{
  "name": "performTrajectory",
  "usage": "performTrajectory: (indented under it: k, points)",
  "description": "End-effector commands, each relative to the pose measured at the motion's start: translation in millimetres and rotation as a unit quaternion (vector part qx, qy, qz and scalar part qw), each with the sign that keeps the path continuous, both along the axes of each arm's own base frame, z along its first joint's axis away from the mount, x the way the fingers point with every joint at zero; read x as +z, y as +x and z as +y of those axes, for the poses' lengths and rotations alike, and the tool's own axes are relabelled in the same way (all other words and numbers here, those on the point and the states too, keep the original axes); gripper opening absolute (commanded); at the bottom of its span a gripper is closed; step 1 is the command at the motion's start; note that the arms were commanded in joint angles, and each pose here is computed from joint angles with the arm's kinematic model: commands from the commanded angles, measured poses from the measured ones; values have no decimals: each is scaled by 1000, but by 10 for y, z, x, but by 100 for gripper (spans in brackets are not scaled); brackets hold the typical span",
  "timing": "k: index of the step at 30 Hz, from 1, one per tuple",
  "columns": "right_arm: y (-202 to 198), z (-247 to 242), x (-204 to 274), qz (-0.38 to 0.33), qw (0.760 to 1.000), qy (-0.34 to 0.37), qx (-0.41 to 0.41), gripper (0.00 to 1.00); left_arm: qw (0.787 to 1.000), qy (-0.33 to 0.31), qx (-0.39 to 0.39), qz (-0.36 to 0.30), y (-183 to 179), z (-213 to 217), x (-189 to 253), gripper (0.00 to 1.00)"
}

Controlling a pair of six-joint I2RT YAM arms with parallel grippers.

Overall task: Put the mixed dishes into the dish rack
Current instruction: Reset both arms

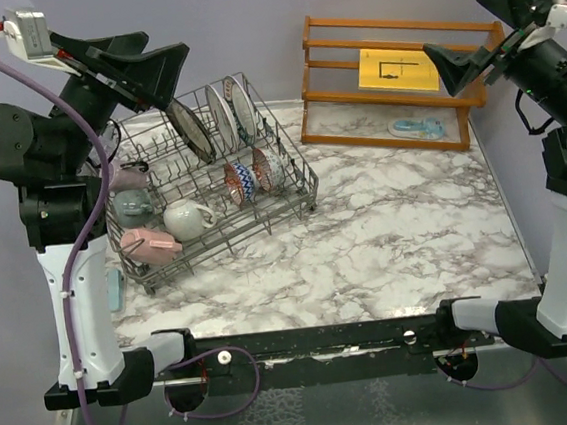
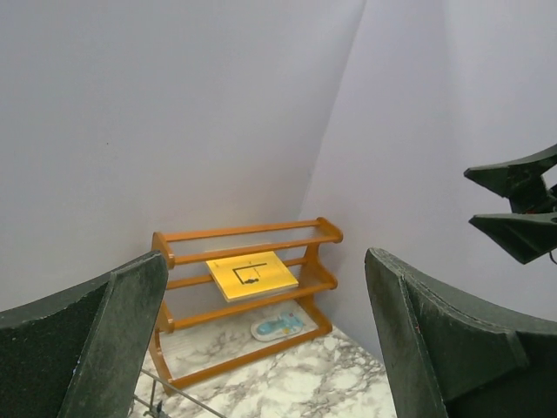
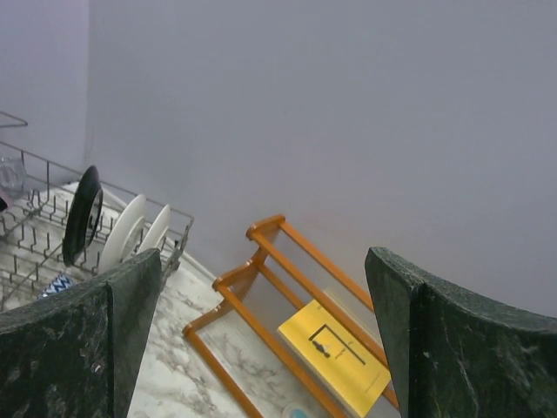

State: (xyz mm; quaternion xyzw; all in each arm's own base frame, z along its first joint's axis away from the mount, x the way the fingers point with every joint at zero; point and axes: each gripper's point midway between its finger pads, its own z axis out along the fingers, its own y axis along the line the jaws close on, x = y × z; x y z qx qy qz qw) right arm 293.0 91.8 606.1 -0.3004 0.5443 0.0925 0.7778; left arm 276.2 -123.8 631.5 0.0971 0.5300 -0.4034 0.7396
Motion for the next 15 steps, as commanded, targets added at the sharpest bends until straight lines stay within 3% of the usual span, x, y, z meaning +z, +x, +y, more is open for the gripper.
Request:
performTrajectory:
  k: [1,8,15]
  points:
    - [-39,-65,58,24,999,25,-18,100,1000,18,-1,8,-55,-6,7,99]
    - [-123,-133,246,35,995,87,-32,100,1000,26,-8,-1,-101,-30,11,99]
    - [-137,-236,286,38,992,107,-58,100,999,34,-17,4,-31,-59,-92,99]
